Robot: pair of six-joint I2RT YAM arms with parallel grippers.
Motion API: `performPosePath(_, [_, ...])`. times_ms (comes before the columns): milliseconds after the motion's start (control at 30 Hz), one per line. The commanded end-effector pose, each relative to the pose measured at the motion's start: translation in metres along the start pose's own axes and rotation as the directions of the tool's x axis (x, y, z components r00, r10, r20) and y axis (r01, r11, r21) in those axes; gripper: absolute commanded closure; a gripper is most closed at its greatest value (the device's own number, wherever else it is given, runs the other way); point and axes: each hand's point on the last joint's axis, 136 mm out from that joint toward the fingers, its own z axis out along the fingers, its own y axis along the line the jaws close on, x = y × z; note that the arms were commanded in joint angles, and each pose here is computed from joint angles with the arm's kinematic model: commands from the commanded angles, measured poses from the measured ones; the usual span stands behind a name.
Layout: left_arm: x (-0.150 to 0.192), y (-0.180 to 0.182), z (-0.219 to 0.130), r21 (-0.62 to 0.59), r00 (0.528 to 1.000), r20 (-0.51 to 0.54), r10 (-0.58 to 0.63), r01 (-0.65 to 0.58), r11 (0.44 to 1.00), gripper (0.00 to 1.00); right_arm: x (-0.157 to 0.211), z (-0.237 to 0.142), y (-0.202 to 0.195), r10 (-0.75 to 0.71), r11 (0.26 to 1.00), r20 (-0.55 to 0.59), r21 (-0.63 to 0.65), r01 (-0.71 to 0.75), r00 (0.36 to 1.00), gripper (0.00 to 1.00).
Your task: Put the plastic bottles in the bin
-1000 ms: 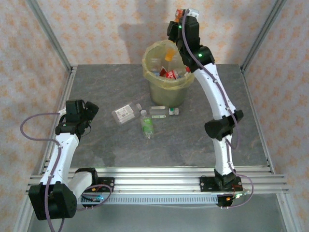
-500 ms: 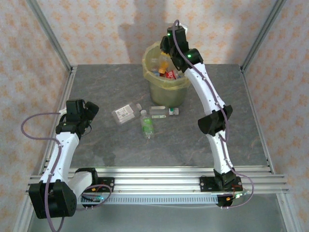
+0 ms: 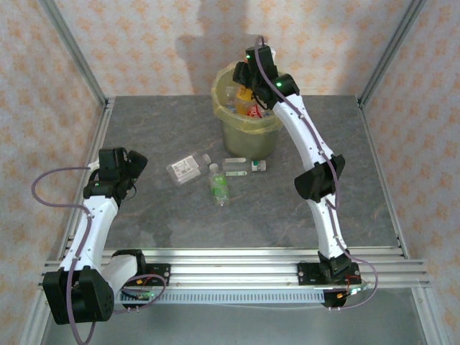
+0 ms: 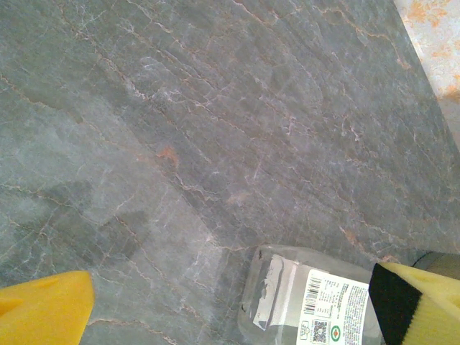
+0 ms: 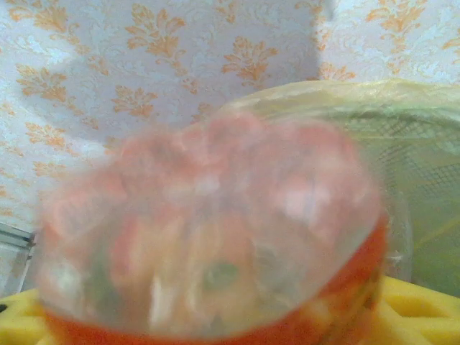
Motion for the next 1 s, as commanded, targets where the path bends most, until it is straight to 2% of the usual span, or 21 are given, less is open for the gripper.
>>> performPosePath(0, [-0.004, -0.008, -0.002, 0.021, 1.0, 0.008, 0.004, -0.004, 1.0, 0.0, 0.01, 0.005, -0.003, -0.004, 1.0, -0.029, 0.015, 0.004, 1.0, 0.24])
performPosePath(67, [-0.004, -0.008, -0.002, 0.023, 1.0, 0.009, 0.005, -0.005, 1.0, 0.0, 0.009, 0.003, -0.003, -0.008, 1.0, -0.028, 0.017, 0.008, 1.0, 0.21])
performPosePath(300, [-0.005, -0.01, -0.001, 0.025, 1.0, 0.009, 0.006, -0.006, 1.0, 0.0, 0.003, -0.007, -0.001, -0.032, 0.999, -0.023, 0.008, 0.032, 0.999, 0.23])
performPosePath(567, [-0.003, -0.01, 0.0, 0.021, 1.0, 0.004, 0.01, -0.011, 1.0, 0.0, 0.015, -0.008, -0.001, -0.046, 0.999, -0.076, -0.002, 0.046, 0.996, 0.45])
performPosePath(967, [-0.002, -0.014, 0.003, 0.032, 1.0, -0.004, 0.024, -0.024, 0.999, 0.0, 0.049, -0.01, -0.001, -0.102, 0.994, -0.125, 0.037, 0.107, 0.987, 0.53])
